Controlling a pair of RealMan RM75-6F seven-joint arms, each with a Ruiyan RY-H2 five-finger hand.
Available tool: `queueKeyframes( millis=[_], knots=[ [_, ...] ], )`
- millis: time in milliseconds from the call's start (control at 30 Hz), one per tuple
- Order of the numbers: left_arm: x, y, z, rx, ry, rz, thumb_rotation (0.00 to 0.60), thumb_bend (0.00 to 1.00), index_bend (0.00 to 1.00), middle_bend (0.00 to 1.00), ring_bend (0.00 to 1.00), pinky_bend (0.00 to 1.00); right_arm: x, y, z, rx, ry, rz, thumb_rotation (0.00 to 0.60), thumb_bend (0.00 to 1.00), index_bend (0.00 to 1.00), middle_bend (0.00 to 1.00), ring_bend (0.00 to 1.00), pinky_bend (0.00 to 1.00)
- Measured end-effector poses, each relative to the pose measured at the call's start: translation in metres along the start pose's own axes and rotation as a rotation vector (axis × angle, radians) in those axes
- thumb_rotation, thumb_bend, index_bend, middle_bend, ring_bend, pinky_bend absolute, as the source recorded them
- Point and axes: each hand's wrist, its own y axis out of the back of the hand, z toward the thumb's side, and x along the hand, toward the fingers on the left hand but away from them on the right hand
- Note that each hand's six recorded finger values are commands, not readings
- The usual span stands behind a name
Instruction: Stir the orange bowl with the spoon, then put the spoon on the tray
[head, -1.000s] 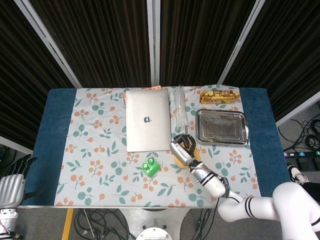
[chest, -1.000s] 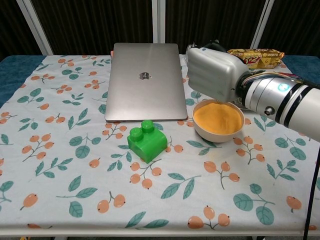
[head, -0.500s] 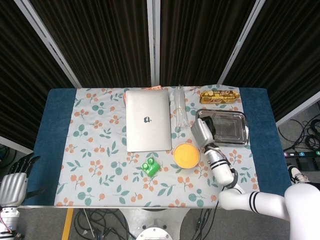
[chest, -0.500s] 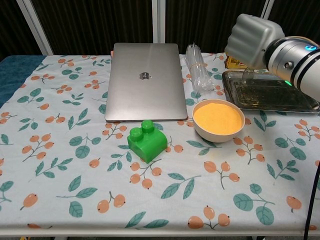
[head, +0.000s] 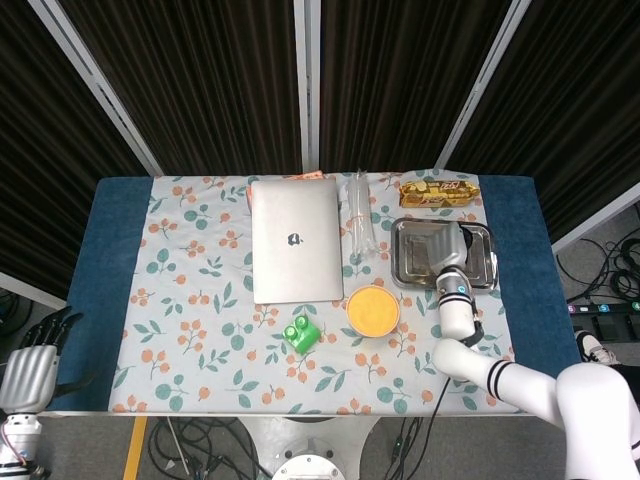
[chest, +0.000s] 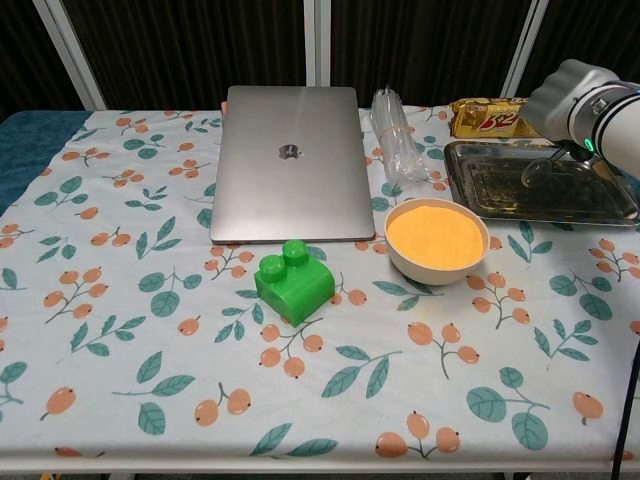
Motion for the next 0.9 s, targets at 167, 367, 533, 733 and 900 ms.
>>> queueKeyframes(
  millis=[167, 367, 533, 733, 900],
  knots=[
    [-0.002, 0.0, -0.001, 0.0, 0.006, -0.003, 0.6, 0.14, 0.22, 0.2, 0.12, 0.18, -0.012, -0.008, 0.013, -0.076, 0.005, 0.046, 0.6, 0.32, 0.72, 1.0, 0.99, 0.99],
    [-0.002, 0.0, -0.001, 0.001, 0.007, 0.0, 0.6, 0.14, 0.22, 0.19, 0.12, 0.18, -0.018, -0.009, 0.018, -0.144, 0.005, 0.064, 0.6, 0.21, 0.53, 1.0, 0.99, 0.99],
    [-0.001, 0.001, 0.0, 0.001, -0.002, 0.003, 0.6, 0.14, 0.22, 0.2, 0.12, 0.18, -0.018, -0.011, 0.011, -0.171, -0.002, 0.065, 0.6, 0.19, 0.47, 1.0, 0.99, 0.99],
    [0.0, 0.004, 0.0, 0.003, -0.004, 0.014, 0.6, 0.14, 0.22, 0.19, 0.12, 0.18, -0.014, -0.011, -0.006, -0.249, -0.008, 0.058, 0.6, 0.19, 0.43, 1.0, 0.99, 0.99],
    [0.001, 0.009, -0.002, 0.003, 0.003, 0.029, 0.6, 0.14, 0.22, 0.2, 0.12, 0.18, 0.001, -0.012, -0.029, -0.339, -0.005, 0.026, 0.6, 0.19, 0.43, 0.92, 0.88, 0.97]
  ],
)
